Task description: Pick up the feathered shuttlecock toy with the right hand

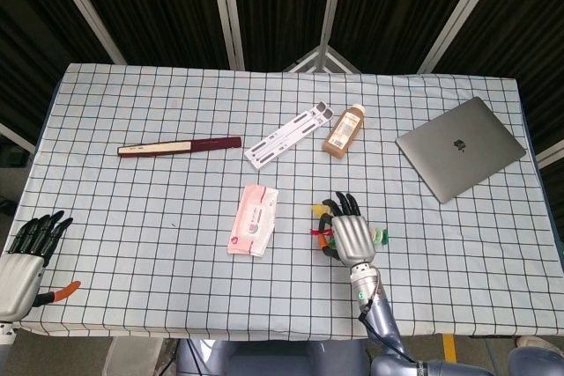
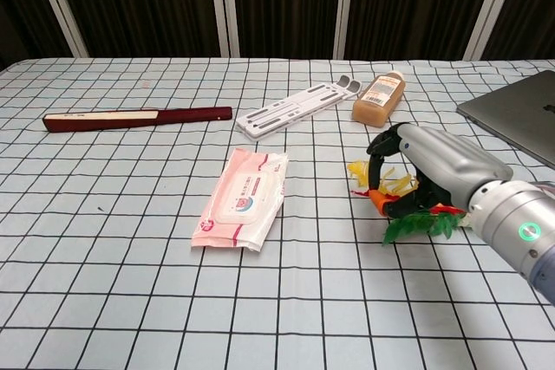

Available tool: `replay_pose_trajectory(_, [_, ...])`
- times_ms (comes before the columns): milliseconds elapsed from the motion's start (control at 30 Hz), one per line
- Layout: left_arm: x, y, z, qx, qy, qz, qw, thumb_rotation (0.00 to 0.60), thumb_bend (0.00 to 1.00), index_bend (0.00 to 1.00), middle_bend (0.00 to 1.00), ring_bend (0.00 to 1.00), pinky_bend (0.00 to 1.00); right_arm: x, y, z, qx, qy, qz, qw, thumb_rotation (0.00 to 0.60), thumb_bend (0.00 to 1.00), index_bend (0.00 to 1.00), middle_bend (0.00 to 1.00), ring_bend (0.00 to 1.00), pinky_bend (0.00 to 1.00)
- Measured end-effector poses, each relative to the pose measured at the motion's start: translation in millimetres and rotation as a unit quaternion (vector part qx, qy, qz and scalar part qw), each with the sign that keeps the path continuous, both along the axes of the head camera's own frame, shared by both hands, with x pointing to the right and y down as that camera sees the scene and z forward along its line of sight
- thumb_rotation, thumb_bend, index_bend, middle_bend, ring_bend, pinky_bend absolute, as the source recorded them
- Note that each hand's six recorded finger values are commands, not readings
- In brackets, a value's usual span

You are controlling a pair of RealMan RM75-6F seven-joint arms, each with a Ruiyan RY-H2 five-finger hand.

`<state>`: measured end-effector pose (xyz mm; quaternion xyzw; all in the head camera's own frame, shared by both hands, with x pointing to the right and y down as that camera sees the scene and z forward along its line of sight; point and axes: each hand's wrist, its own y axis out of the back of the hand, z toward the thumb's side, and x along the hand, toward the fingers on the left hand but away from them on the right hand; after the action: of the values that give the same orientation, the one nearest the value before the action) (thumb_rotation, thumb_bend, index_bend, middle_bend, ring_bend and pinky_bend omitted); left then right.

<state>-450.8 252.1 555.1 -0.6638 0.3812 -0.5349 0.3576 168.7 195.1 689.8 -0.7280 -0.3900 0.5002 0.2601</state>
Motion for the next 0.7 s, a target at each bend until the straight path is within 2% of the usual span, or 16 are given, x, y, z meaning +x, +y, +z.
replay_pose_trajectory(167, [-0.7,0.1,0.0,0.000,-0.001,-0.001,1.0000,0.600,0.00,0.00,0.00,0.00,0.00,-2.0,-1.7,-7.4,0.006,-0.009,0.000,0.9999,0.600,0.55,0.62,0.23,0.00,0.00])
replay_pose_trajectory(367, [0.4,0.3,-0.7,0.003,-0.002,0.002,1.0000,0.600,0.00,0.00,0.00,0.00,0.00,9.6,-18.5,-32.4,0.040,-0.014,0.012,0.9990,0.600,0.55,0.62,0.23,0.00,0.00])
replay_pose_trajectory(700, [1.4,1.2,-0.2,0.008,-0.011,0.007,0.9999,0.600,0.00,0.00,0.00,0.00,0.00,73.4,-48.5,-77.5,0.087,0.030,0.055,0.9942,0.600,0.55,0.62,0.23,0.00,0.00])
